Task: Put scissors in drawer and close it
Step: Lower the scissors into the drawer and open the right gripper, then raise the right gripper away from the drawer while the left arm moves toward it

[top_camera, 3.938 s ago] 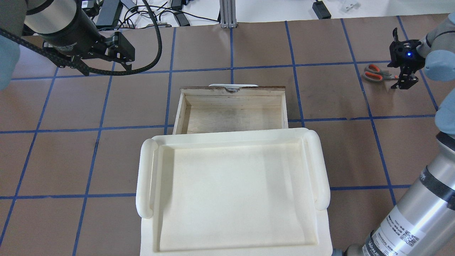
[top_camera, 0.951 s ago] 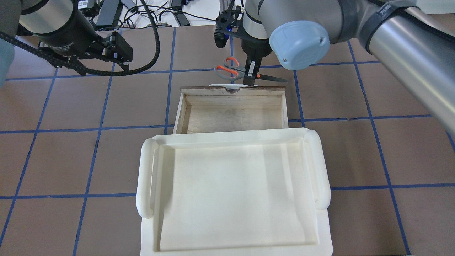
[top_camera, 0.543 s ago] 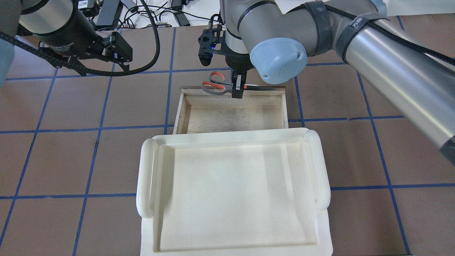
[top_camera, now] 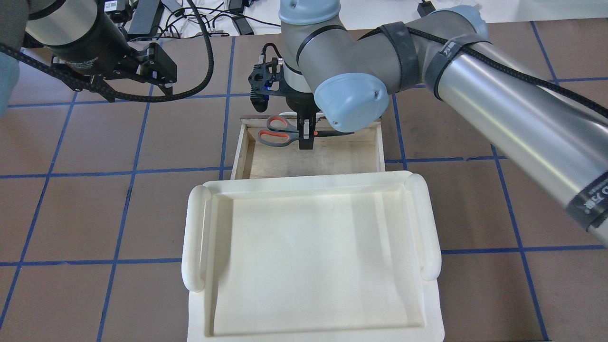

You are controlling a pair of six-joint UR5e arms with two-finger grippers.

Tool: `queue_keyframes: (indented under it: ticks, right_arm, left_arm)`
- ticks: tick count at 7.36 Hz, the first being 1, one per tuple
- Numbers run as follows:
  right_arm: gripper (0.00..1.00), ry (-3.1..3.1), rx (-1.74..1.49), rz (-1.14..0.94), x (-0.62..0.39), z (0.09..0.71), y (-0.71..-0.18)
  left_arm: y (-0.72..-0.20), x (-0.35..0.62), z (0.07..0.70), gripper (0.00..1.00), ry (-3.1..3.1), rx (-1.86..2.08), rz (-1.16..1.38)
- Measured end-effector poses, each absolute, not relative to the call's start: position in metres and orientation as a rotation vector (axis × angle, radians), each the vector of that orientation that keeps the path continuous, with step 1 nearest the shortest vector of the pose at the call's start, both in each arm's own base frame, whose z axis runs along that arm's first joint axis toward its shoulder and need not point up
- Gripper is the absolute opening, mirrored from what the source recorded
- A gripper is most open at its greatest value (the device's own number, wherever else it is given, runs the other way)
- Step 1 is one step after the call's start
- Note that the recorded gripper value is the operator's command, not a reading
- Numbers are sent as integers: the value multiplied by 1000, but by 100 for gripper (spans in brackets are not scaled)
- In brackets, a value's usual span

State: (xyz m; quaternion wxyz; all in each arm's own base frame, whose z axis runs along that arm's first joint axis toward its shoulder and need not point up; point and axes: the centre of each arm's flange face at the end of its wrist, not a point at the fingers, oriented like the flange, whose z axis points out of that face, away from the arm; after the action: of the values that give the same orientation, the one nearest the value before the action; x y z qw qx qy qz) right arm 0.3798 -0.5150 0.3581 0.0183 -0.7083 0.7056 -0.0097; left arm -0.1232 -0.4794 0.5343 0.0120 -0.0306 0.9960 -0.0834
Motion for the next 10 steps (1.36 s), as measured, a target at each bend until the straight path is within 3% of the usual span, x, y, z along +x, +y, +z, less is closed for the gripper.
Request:
queue_keyframes:
  ticks: [2, 3, 4, 5, 6, 8, 10]
  right_arm:
    - [37, 2194, -2203, 11, 380, 348, -510]
    - [65, 2196, -2199, 24, 380, 344, -508]
    - [86, 2199, -2196, 29, 380, 342, -507]
    - [95, 2214, -2180, 29, 380, 341, -507]
    - [100, 2249, -2143, 29, 380, 340, -507]
    - [100, 2322, -2091, 6, 376, 348, -509]
    - [100, 2658, -1705, -107, 336, 382, -530]
  left_arm:
    - [-479, -123, 534, 100, 3105, -96, -260]
    - [-479, -123, 534, 100, 3106, -96, -260]
    - [-479, -123, 534, 100, 3106, -95, -260]
    - [-479, -123, 534, 100, 3107, -95, -260]
    - [-479, -123, 534, 100, 3107, -95, -259]
    - [-479, -124, 534, 100, 3107, -93, -260]
    - [-482, -125, 530, 100, 3110, -91, -249]
